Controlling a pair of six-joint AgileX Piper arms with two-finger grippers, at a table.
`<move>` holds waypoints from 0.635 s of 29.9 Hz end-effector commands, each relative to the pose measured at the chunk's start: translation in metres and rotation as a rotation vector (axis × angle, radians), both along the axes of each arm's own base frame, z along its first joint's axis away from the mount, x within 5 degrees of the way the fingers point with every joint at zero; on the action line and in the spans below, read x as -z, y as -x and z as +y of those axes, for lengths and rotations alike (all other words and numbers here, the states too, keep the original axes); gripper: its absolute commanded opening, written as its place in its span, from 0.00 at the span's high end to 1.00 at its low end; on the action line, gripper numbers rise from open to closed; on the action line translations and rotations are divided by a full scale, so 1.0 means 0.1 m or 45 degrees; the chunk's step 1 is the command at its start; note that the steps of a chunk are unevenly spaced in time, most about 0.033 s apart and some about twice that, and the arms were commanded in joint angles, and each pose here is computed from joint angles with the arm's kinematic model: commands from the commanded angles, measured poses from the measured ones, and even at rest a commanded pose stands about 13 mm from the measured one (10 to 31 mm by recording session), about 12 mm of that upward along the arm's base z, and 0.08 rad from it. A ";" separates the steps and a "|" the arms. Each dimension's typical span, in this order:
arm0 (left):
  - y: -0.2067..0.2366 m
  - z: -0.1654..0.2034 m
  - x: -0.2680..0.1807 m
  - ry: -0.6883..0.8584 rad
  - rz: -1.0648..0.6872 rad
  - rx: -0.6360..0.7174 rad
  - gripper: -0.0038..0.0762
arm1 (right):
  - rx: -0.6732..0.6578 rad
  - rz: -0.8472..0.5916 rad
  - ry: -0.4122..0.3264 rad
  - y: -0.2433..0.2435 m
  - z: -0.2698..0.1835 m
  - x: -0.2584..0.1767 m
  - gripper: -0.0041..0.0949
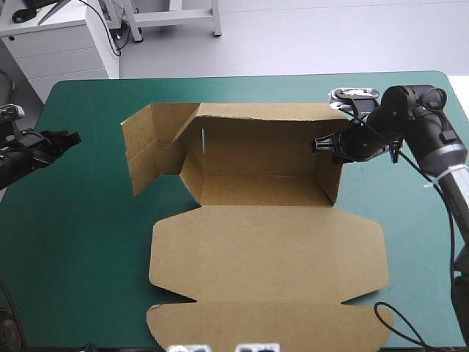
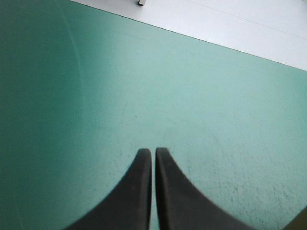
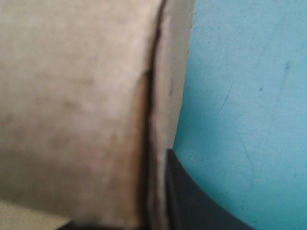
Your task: Fold the box
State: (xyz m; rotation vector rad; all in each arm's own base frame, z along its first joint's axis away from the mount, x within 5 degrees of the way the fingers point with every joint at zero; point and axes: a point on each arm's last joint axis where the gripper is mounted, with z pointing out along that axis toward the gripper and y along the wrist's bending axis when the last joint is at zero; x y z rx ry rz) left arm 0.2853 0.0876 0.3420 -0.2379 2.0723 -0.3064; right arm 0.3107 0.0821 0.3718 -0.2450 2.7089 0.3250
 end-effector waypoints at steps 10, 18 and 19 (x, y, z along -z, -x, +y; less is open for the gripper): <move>0.03 0.00 -0.21 0.021 -0.116 -0.049 0.93 | -0.012 -0.012 -0.033 0.42 -0.08 -0.07 0.97; 0.03 0.00 -0.21 0.024 -0.116 -0.047 0.94 | -0.060 0.093 0.005 0.14 -0.02 0.23 0.97; 0.03 0.00 -0.21 0.024 -0.116 -0.047 0.94 | -0.061 0.088 0.006 0.09 -0.01 0.25 0.97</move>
